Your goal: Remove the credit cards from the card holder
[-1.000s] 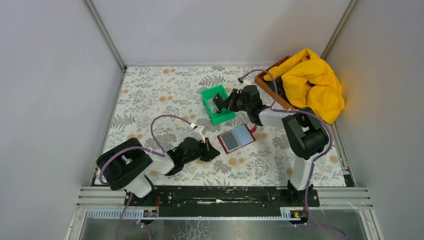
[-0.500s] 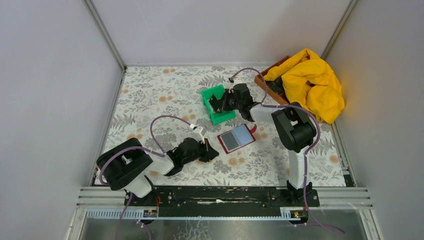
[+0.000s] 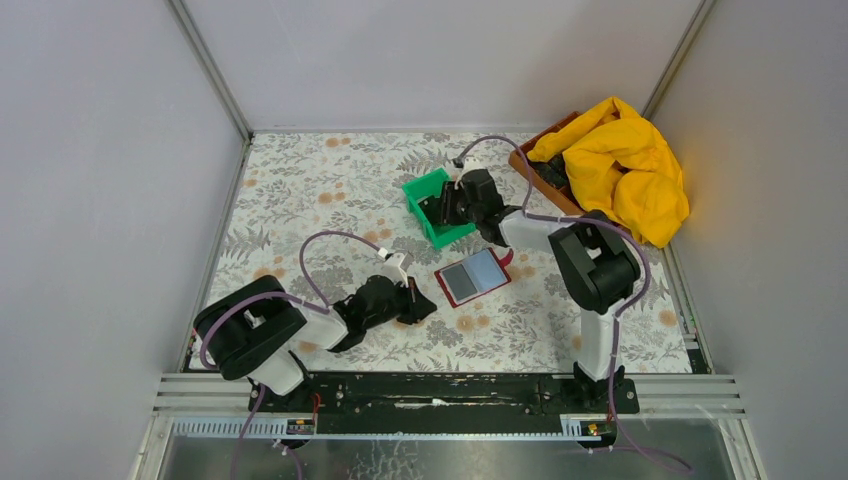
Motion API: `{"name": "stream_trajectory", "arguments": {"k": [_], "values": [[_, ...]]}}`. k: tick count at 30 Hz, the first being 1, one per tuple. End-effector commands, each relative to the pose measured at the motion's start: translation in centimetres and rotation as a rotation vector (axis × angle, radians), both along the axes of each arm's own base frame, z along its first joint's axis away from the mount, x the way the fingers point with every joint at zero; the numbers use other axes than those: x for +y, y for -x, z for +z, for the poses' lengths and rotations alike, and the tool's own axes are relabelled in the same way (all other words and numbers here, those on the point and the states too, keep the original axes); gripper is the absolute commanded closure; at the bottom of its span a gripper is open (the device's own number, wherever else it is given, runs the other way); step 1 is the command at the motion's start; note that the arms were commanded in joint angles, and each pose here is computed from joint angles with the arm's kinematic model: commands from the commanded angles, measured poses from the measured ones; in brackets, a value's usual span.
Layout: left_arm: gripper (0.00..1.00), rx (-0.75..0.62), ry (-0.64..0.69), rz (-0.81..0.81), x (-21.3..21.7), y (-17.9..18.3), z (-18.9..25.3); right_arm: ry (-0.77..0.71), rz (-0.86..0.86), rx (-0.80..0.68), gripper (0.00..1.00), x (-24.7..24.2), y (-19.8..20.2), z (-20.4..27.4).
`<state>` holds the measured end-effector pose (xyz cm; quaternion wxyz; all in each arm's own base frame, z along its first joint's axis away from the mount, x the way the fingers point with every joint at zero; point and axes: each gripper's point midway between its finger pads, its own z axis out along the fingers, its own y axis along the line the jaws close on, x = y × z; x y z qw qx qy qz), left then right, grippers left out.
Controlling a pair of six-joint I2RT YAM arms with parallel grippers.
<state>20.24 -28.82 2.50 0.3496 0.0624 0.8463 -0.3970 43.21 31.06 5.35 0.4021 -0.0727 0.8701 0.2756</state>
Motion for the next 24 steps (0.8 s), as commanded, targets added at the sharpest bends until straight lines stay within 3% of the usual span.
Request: {"name": "stream_trajectory", "arguments": {"k": [1, 11, 14, 18, 24], "values": [[1.00, -0.030, 0.019, -0.006, -0.4, -0.5, 0.5, 0.010, -0.015, -0.172, 0.60, -0.1, 0.0, 6.7], [1.00, -0.035, 0.047, -0.047, -1.4, -0.4, 1.4, 0.009, -0.105, -0.246, 0.64, -4.7, 5.2, 9.7], [1.00, -0.050, 0.060, -0.053, -1.7, -0.6, 2.1, 0.006, -0.168, -0.237, 0.73, -7.2, 7.4, 8.8], [1.00, -0.062, 0.065, -0.059, -2.0, -0.8, 2.6, 0.038, -0.272, -0.217, 0.99, -10.9, 9.6, 7.0], [0.98, -0.065, 0.089, -0.064, -2.8, -1.3, 3.2, 0.143, -0.332, -0.091, 1.00, -14.3, 11.5, 2.8]]}}
